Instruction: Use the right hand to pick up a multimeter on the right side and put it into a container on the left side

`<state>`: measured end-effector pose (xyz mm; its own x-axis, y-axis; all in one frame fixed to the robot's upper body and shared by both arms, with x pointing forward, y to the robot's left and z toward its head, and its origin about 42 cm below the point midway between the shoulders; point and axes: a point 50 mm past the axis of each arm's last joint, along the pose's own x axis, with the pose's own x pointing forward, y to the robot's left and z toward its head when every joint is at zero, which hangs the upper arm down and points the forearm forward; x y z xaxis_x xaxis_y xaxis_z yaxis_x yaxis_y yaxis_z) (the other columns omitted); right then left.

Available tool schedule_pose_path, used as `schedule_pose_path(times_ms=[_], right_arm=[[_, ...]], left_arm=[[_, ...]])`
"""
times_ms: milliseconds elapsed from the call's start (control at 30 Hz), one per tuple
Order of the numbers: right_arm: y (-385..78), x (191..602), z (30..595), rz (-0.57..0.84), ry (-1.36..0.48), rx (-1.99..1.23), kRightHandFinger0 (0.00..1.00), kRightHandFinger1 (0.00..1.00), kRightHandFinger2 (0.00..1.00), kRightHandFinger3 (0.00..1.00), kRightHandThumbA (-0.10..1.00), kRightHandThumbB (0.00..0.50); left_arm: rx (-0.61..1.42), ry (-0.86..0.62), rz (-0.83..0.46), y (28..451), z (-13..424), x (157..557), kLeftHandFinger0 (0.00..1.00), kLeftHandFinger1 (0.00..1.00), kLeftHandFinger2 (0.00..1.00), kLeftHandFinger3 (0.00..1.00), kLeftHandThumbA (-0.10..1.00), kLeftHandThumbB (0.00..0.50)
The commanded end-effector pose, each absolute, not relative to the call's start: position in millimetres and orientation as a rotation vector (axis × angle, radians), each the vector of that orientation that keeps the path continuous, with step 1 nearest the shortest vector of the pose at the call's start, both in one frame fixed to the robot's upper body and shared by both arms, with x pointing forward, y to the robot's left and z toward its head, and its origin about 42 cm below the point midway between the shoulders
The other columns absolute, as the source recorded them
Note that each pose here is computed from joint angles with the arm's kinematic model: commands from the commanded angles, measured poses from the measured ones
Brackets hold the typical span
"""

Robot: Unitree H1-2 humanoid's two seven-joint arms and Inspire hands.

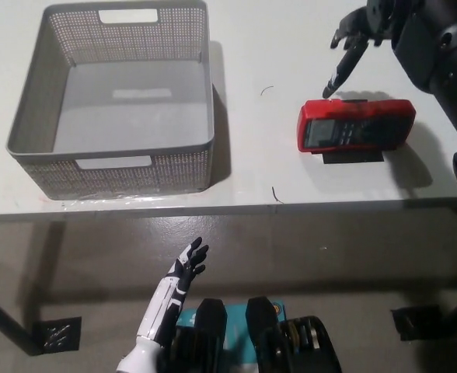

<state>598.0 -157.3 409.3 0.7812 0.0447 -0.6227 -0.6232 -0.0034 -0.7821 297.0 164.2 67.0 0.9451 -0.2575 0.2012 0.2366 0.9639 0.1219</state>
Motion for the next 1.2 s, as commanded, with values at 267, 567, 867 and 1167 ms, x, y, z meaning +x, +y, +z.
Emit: schedule_pose_path(times_ms=[267, 567, 867, 1167], right_arm=[[-150, 597, 409, 0.634, 0.47, -1.558, 1.0, 1.0, 1.0, 1.0, 0.88, 0.5], [-156, 593, 362, 0.637, 0.601, -1.652, 1.0, 1.0, 1.0, 1.0, 0.85, 0.5], [-175, 583, 290, 0.581, 0.712, -1.669, 1.0, 1.0, 1.0, 1.0, 0.9, 0.5], [-199, 579, 243, 0.182, 0.25, -1.735, 0.15, 0.23, 0.45, 0.98, -0.09, 0.239]], left_arm=[[0.087, -0.291, -0.271, 161, 78, 302, 1.0, 1.0, 1.0, 1.0, 1.0, 0.359], [0.087, -0.294, -0.274, 161, 79, 302, 1.0, 1.0, 1.0, 1.0, 1.0, 0.359], [0.079, -0.294, -0.285, 159, 79, 300, 1.0, 1.0, 1.0, 1.0, 1.0, 0.355], [0.067, -0.308, -0.289, 160, 84, 306, 1.0, 1.0, 1.0, 1.0, 1.0, 0.379]])
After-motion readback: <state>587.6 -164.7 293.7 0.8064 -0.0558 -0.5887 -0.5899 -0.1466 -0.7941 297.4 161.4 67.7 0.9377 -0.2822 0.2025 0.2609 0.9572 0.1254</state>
